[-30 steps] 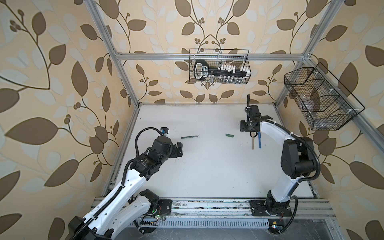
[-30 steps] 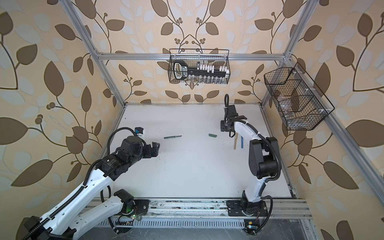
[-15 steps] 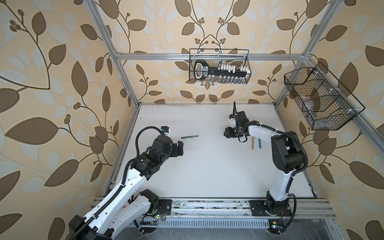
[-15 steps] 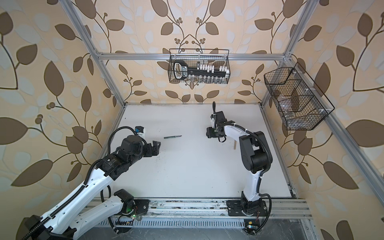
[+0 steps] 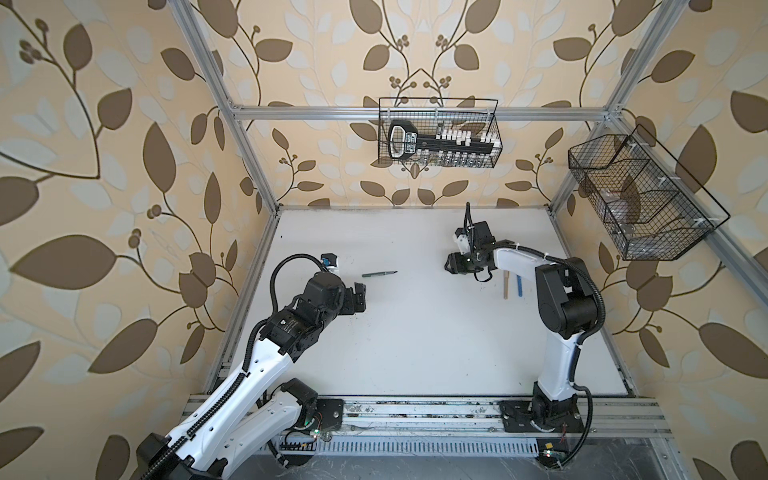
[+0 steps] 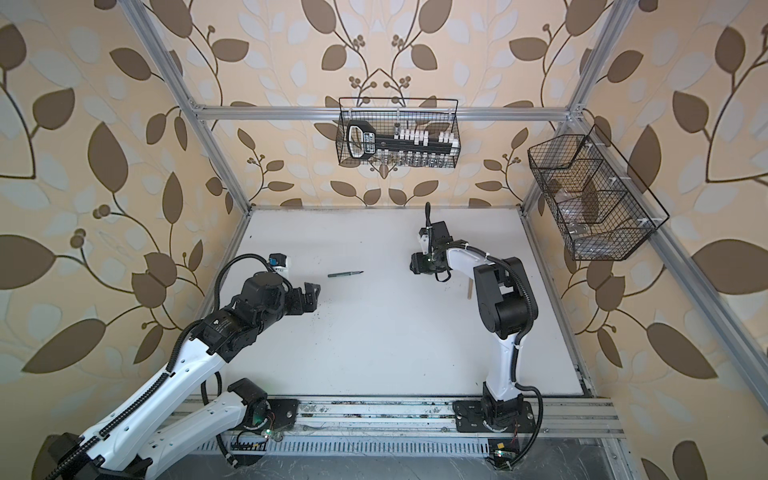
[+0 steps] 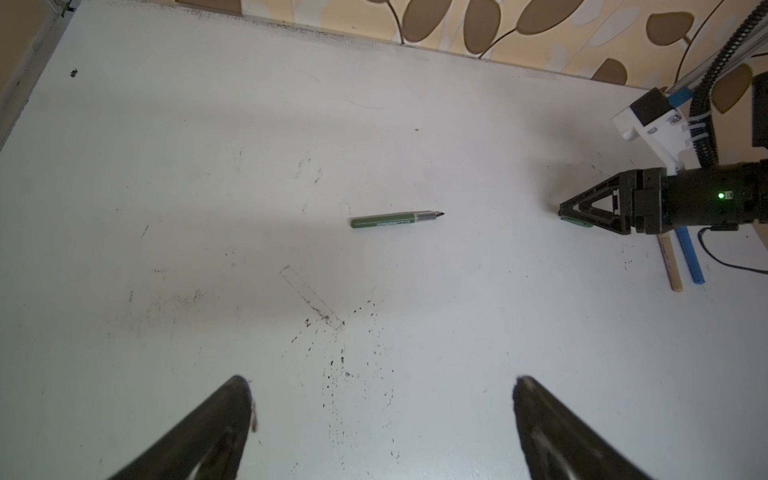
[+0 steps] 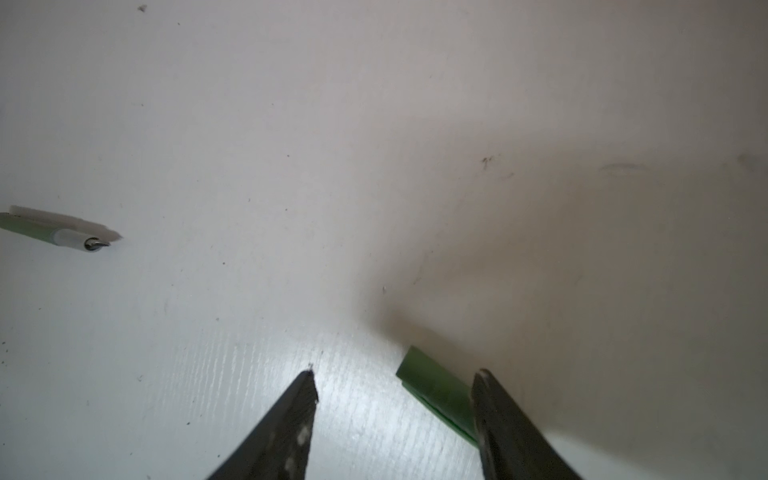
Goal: Insert the pens into the pen caps
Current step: 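Move the right gripper over the green cap on the table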
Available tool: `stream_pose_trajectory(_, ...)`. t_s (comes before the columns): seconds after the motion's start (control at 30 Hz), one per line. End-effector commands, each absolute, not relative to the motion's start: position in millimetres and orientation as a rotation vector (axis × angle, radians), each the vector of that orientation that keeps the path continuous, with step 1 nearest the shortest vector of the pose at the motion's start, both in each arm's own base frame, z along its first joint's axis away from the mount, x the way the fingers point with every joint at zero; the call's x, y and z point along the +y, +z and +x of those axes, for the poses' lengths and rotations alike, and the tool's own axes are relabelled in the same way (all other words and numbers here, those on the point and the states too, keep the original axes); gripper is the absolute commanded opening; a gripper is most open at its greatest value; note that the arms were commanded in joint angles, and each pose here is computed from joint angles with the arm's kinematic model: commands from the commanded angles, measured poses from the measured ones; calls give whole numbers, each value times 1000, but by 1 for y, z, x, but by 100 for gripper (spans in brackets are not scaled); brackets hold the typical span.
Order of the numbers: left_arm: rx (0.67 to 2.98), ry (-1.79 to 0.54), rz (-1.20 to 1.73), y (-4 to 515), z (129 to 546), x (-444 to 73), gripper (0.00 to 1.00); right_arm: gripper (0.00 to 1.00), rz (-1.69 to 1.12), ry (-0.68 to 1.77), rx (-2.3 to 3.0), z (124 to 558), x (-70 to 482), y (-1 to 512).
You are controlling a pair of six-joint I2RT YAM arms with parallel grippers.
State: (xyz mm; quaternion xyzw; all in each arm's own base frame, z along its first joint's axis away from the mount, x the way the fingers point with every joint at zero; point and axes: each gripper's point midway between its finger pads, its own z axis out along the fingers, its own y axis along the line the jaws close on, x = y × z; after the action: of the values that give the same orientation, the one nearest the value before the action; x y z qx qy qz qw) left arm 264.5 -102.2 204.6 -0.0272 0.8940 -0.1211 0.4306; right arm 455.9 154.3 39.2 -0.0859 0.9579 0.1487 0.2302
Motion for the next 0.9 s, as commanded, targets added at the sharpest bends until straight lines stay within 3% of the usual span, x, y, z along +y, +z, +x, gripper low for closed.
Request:
stream_pose_trajectory(0.0, 2205, -270, -63, 210, 270, -100, 99, 61, -307, 457, 2634, 459, 167, 39)
stream_pose_trajectory(0.33, 2219, -261, -51, 207, 273, -102, 99, 61, -403, 532, 2730, 430, 190, 22)
stream_pose_trajectory(0.57, 2225, -254, -49, 205, 272, -101, 99, 57, -280, 492, 2805, 385, 156, 20)
stream_pose_trajectory(0.87, 2211, -233, -38, 210, 276, -100, 99, 53, -198, 343, 2701, 364, 126, 74)
